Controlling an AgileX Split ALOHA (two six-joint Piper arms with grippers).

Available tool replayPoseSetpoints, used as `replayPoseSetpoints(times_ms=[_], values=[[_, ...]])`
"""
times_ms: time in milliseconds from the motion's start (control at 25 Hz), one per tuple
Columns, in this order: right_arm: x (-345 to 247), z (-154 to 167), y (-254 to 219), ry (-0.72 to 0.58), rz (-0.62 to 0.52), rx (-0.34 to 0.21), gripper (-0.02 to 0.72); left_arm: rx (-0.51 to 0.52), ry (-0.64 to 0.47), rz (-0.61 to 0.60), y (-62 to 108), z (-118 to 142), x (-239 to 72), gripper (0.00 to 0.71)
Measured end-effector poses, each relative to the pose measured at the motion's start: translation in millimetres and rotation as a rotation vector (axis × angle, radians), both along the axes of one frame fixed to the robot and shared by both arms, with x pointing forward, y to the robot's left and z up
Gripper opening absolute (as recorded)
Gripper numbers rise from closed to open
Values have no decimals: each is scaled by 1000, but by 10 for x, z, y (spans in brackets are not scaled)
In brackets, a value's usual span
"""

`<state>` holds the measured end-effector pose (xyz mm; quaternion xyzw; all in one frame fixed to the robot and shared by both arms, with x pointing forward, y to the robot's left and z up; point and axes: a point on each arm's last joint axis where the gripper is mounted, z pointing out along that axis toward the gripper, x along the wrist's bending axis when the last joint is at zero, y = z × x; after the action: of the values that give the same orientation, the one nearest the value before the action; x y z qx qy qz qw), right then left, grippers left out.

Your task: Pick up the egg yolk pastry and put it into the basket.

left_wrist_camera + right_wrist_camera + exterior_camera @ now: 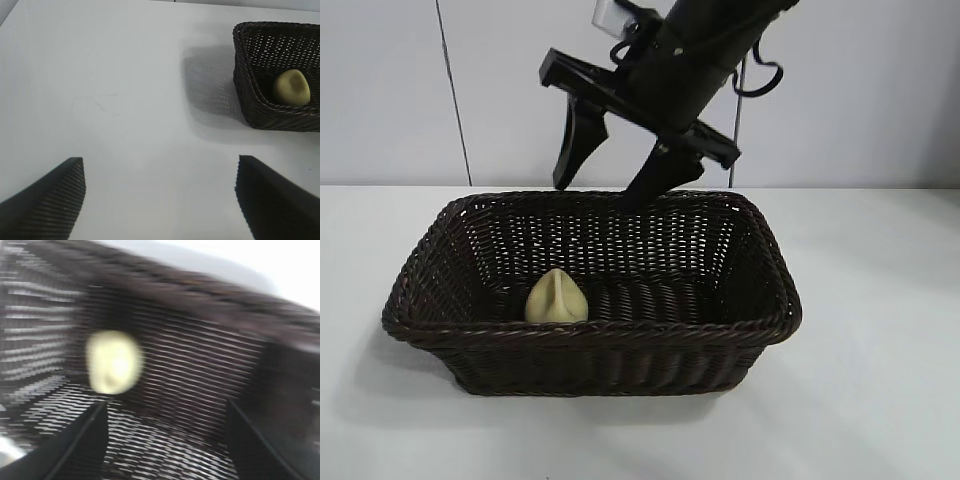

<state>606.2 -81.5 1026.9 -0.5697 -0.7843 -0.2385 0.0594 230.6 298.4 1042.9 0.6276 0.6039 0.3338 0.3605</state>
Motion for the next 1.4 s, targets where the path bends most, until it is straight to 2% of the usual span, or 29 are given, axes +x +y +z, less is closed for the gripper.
replayPoseSetpoints(times_ms=[160, 320, 600, 800, 960, 1080, 1400], values=[[79, 97, -242, 6, -22, -145, 486, 0, 0, 0, 0, 0, 0, 598], [176, 116, -573, 24, -71, -259, 486, 0, 0, 0, 0, 0, 0, 598], [393, 101, -1418, 40, -237, -394, 486, 0, 0, 0, 0, 0, 0, 598], [462, 102, -2059, 59, -378, -433, 486, 0, 0, 0, 0, 0, 0, 598], [451, 112, -2348, 79, -455, -407, 486, 0, 0, 0, 0, 0, 0, 598], [355, 146, -2343, 88, -445, -381, 486, 0, 0, 0, 0, 0, 0, 598], [-465, 127, -2295, 191, -406, -388, 486, 0, 0, 0, 0, 0, 0, 598]])
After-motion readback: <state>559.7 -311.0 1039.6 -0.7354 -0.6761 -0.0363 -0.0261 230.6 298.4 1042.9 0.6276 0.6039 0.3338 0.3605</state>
